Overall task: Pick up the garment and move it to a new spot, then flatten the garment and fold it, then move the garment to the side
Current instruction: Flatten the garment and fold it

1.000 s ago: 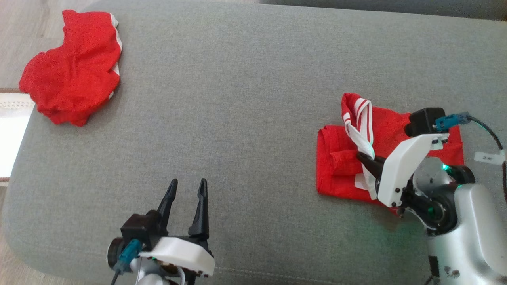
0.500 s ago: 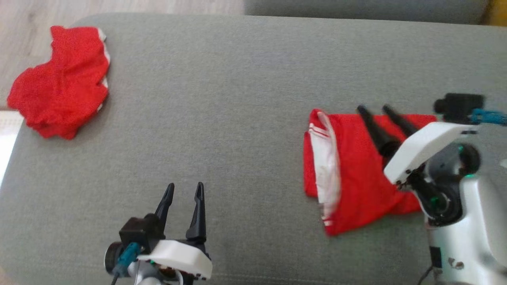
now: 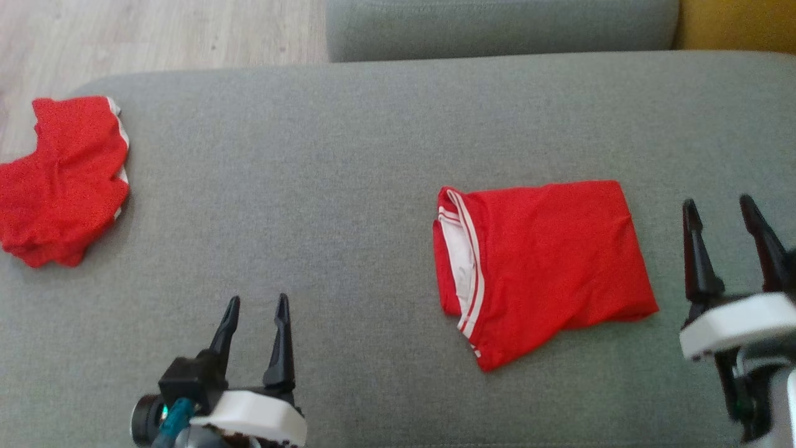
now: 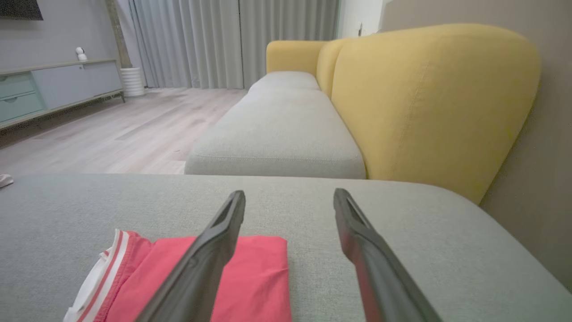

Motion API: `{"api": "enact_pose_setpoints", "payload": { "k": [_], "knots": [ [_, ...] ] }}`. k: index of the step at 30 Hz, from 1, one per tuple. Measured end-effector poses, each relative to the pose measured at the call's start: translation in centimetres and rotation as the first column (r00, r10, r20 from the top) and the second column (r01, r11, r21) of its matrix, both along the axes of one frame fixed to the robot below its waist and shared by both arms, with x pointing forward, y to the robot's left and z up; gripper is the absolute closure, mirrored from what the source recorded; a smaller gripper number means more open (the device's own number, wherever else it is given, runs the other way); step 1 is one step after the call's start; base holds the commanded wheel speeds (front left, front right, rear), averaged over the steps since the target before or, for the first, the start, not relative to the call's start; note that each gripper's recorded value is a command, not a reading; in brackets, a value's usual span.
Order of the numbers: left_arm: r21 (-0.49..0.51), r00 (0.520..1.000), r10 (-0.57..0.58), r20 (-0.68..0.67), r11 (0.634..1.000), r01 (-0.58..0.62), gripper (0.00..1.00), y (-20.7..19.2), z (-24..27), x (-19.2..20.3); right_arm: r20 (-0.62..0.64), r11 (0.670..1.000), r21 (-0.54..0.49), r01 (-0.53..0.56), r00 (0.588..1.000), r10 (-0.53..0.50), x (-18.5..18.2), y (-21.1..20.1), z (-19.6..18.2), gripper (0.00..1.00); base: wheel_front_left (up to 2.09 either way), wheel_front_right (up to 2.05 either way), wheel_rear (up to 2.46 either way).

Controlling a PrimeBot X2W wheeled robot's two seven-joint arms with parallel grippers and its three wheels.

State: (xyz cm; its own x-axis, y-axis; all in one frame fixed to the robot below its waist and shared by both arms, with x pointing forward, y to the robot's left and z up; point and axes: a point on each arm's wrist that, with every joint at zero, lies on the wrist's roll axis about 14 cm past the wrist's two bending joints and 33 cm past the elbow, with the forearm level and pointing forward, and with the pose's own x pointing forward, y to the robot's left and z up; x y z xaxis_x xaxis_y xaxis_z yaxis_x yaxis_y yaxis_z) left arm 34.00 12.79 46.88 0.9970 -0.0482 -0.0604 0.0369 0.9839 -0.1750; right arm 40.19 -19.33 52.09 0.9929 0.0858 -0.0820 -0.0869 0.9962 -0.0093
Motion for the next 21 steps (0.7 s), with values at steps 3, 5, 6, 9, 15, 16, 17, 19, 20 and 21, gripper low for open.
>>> {"api": "enact_pose_setpoints", "payload": {
  "k": [3,5,6,9,15,16,17,19,20,21],
  "knots": [
    [0.013,1.000,0.015,0.010,1.000,-0.015,0.00,0.6,0.2,-0.6,0.050,1.000,-0.017,0.013,0.999,-0.013,-1.4,-0.6,-0.2,0.00,0.00,0.00,0.00],
    [0.016,1.000,0.023,0.015,1.000,-0.023,0.00,1.0,0.3,-1.3,0.052,1.000,-0.014,0.026,0.998,-0.025,-2.8,-1.0,-1.0,0.00,0.00,0.00,0.00],
    [0.022,1.000,0.027,0.014,0.999,-0.028,0.00,1.2,0.3,-1.8,0.051,0.999,-0.015,0.038,0.998,-0.038,-3.6,-1.3,-1.5,0.00,0.00,0.00,0.00],
    [0.028,0.999,0.043,0.004,0.999,-0.043,0.00,1.8,-0.1,-3.1,0.022,0.997,0.021,0.074,0.997,-0.074,-5.6,-1.7,-3.1,0.00,0.00,0.00,0.00],
    [0.037,0.998,0.063,0.024,0.997,-0.063,0.00,2.5,0.4,-3.7,-0.029,0.999,0.038,0.029,0.999,-0.028,-7.1,0.4,-5.2,0.00,0.00,0.00,0.00],
    [0.037,0.997,0.068,0.025,0.997,-0.069,0.00,2.6,0.4,-3.7,-0.029,0.999,0.038,0.014,0.999,-0.013,-7.1,0.9,-5.3,0.00,0.00,0.00,0.00],
    [0.037,0.997,0.074,0.027,0.997,-0.075,0.00,2.8,0.5,-3.8,-0.025,0.999,0.036,0.005,1.000,-0.004,-7.1,1.2,-5.3,0.00,0.00,0.00,0.00],
    [0.038,0.995,0.091,0.029,0.995,-0.092,0.00,3.4,0.5,-3.9,-0.030,0.999,0.035,-0.008,1.000,0.009,-7.1,1.7,-5.5,0.00,0.00,0.00,0.00],
    [0.038,0.995,0.098,0.030,0.994,-0.100,0.00,3.6,0.5,-4.0,-0.034,0.999,0.036,-0.017,0.999,0.018,-7.1,1.9,-5.7,0.00,0.00,0.00,0.00],
    [0.038,0.995,0.098,0.030,0.994,-0.100,0.00,3.6,0.5,-4.0,-0.034,0.999,0.036,-0.017,0.999,0.018,-7.1,1.9,-5.7,0.00,0.00,0.00,0.00]
  ]
}}
